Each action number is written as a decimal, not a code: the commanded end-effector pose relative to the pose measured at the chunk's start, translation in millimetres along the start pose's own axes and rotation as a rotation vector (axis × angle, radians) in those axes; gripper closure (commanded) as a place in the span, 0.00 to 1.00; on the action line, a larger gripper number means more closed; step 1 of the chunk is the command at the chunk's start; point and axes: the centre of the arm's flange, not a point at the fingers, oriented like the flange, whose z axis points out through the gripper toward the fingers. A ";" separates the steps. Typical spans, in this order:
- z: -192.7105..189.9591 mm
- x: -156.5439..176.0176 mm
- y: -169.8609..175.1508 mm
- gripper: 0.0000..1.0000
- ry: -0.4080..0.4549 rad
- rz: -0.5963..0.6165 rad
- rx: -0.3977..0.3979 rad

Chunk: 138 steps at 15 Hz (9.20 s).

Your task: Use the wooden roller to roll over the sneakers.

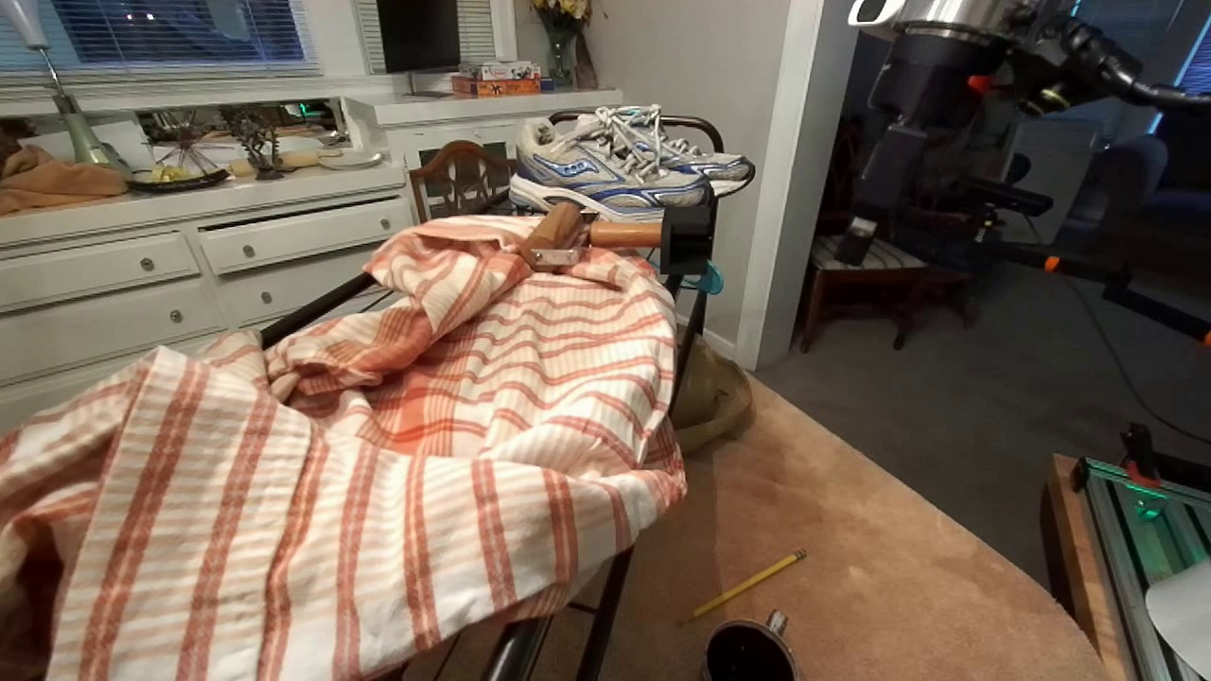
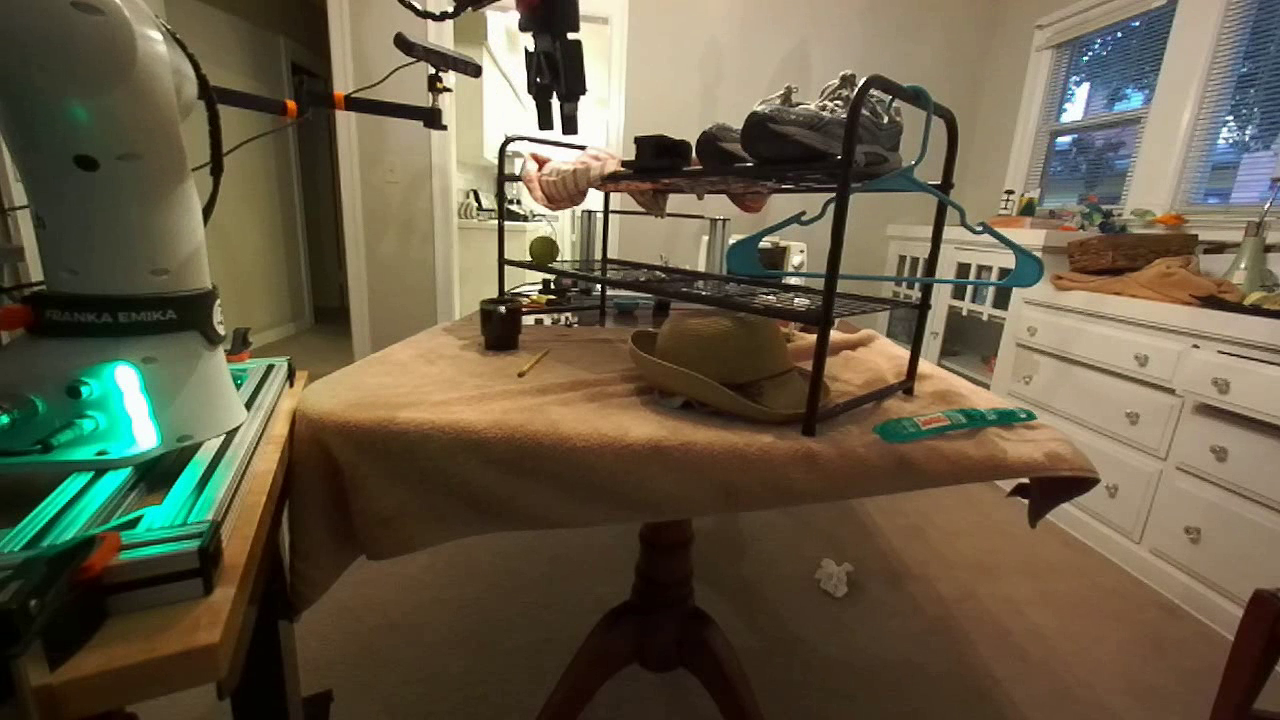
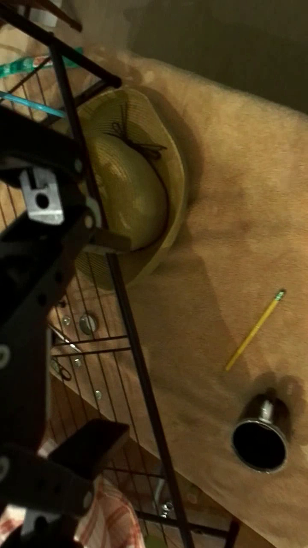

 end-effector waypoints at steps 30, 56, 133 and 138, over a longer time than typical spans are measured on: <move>37.5 39.6 11.5 0.00 0.428 -0.409 0.042; 47.4 47.1 16.3 0.00 0.531 -0.357 0.025; 95.7 -21.6 32.4 0.21 0.963 -0.379 0.019; 97.8 -16.9 29.6 0.18 0.975 -0.379 0.048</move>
